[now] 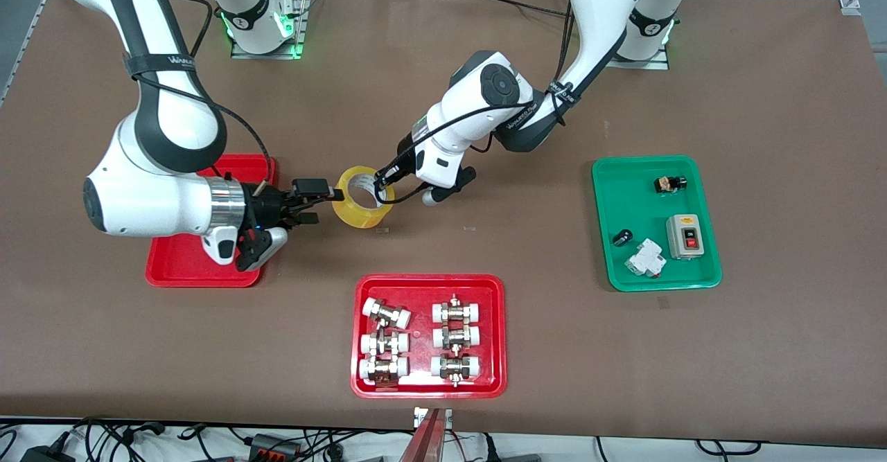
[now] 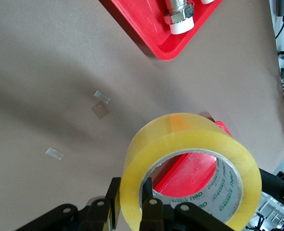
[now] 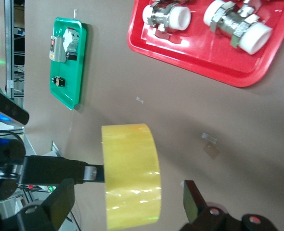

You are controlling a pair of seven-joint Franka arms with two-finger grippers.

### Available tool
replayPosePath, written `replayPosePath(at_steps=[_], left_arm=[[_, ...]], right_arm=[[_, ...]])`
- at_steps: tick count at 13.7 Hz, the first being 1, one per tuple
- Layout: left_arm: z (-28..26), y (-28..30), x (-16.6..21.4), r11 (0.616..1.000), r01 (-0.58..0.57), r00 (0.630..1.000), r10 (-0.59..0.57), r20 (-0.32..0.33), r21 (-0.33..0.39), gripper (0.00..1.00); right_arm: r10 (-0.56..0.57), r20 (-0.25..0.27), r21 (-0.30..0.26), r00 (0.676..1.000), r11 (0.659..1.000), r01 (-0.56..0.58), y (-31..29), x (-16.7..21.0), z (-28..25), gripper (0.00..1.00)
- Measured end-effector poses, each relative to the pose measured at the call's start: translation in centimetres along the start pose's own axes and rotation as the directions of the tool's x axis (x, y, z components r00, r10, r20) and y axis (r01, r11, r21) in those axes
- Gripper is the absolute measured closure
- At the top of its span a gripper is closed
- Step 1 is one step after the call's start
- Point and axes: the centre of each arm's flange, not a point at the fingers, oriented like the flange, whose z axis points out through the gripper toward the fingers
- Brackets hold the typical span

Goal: Left arm passes tape to right arm into tray
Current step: 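Hold the tape out with the left gripper while the right gripper grasps it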

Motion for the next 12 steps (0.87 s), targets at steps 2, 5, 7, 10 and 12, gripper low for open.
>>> replayPosePath(at_steps=[2,5,7,10,12], left_arm=[[-0.1,0.2,0.1,1.0,0.001,1.0,-0.001,-0.001,-0.004,0.79],[-0.2,0.2,0.1,1.0,0.003,1.0,-0.003,-0.002,-0.005,0.79],[-0.3,0.3,0.2,1.0,0.004,1.0,-0.004,-0.005,-0.014,0.79],[-0.5,0.6,0.3,0.999,0.004,1.0,-0.004,-0.012,-0.036,0.79],[-0.5,0.6,0.3,0.999,0.004,1.0,-0.005,-0.012,-0.038,0.79]], right_arm=[[-0.018,0.003,0.005,1.0,1.0,0.018,0.4,0.1,0.5,0.0],[-0.044,0.013,0.009,0.999,0.999,0.044,1.3,0.1,1.3,0.0],[-0.045,0.012,0.018,0.999,0.999,0.045,1.4,0.2,1.5,0.0],[-0.048,0.013,0.028,0.999,0.998,0.048,1.1,0.3,1.9,0.0],[-0.053,0.019,0.029,0.998,0.998,0.053,0.8,0.3,2.4,0.0]])
